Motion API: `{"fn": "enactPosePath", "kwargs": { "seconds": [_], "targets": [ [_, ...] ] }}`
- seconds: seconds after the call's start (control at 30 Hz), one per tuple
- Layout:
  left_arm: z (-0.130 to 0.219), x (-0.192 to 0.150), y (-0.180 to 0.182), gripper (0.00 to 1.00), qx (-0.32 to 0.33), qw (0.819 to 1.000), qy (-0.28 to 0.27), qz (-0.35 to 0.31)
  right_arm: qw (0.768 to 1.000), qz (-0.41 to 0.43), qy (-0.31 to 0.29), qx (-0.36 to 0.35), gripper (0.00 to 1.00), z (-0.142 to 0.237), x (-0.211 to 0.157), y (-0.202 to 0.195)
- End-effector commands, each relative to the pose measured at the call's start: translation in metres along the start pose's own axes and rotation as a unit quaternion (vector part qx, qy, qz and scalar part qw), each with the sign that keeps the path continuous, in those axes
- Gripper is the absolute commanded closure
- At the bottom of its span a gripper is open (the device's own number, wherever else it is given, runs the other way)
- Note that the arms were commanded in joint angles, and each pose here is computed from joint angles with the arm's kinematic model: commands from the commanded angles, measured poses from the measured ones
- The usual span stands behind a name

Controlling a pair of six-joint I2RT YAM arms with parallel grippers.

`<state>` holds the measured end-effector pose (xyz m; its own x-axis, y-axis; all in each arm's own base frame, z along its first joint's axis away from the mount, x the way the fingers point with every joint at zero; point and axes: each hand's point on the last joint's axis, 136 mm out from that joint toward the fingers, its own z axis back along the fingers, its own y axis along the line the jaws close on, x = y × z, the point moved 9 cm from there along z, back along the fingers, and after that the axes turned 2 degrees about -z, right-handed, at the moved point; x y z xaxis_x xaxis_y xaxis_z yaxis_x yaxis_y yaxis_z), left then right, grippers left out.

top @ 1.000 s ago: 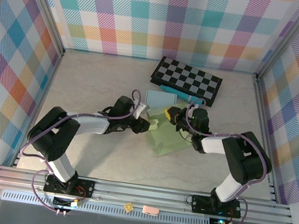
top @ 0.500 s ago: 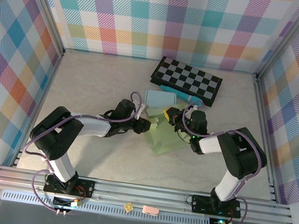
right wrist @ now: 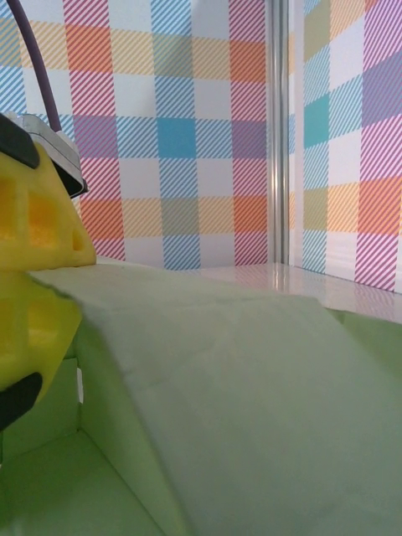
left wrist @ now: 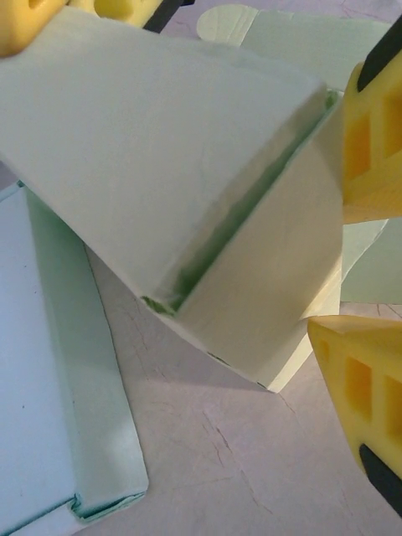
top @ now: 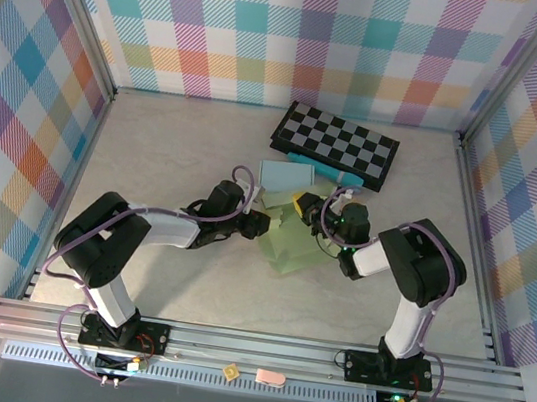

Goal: Fold the paper box

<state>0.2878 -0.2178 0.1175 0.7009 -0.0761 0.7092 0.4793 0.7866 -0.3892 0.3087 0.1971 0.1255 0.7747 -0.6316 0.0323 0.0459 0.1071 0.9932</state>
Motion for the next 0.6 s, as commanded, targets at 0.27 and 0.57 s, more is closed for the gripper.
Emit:
{"fn": "enactPosePath", "kwargs": {
  "seconds": [0.27, 0.57],
  "targets": [
    [-0.005, 0.004, -0.002, 0.66, 0.08, 0.996, -0.037, -0.004, 0.999, -0.004, 0.042, -0.023, 1.0, 0.0, -0.017, -0.023],
    [-0.009, 0.007, -0.008, 0.69, 0.119, 0.99, -0.069, -0.008, 0.999, -0.014, 0.041, -0.021, 1.0, -0.005, -0.016, -0.017]
  ]
}}
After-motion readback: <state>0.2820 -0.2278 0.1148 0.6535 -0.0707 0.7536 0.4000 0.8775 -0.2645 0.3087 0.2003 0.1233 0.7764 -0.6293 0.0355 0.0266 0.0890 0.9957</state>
